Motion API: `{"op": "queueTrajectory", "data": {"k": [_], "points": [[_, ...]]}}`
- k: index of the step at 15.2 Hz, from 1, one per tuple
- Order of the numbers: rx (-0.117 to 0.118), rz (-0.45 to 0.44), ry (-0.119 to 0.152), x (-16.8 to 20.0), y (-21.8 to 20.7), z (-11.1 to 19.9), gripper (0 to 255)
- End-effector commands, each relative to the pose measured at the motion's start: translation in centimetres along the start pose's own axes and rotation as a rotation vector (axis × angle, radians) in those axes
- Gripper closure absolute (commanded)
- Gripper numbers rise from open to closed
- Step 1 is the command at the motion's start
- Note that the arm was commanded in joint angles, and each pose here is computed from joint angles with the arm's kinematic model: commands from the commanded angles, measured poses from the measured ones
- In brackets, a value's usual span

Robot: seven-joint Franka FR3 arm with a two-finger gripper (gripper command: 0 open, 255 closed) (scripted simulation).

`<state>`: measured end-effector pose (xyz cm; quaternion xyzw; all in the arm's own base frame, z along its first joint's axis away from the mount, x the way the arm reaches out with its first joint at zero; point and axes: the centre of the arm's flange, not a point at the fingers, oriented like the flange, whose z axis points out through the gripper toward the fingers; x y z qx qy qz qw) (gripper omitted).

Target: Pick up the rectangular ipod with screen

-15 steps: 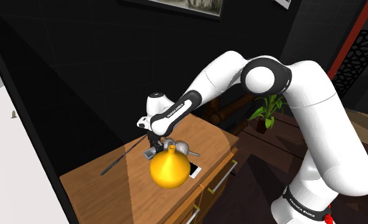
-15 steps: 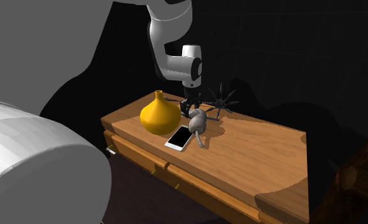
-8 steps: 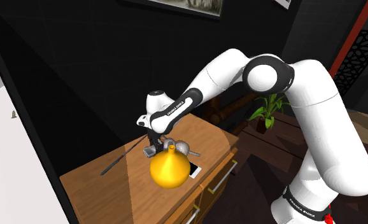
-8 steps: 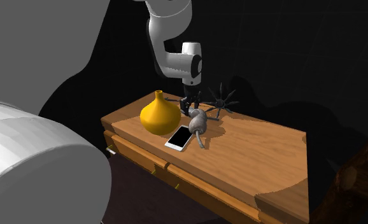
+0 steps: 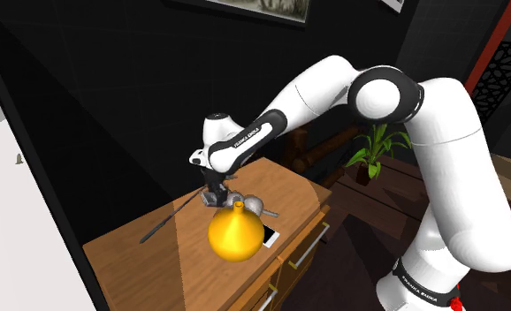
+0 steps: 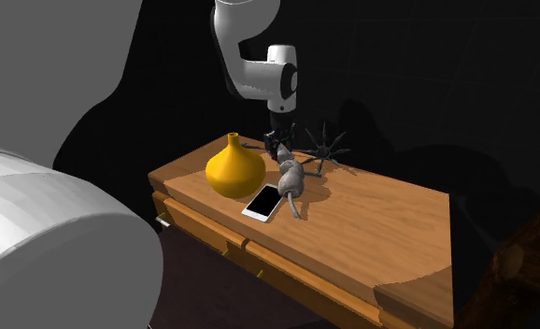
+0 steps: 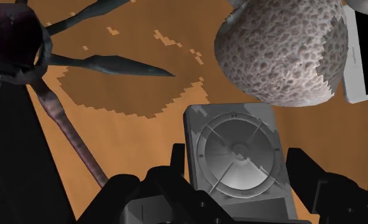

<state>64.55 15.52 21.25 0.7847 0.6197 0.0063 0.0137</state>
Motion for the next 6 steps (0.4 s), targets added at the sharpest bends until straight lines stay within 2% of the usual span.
{"op": "queueTrajectory", "data": {"k": [1,6], "points": [[0.000,0.000,0.000,0.0,-0.1,-1.0,255],[0.000,0.000,0.000,0.0,0.0,-2.7,255]]}}
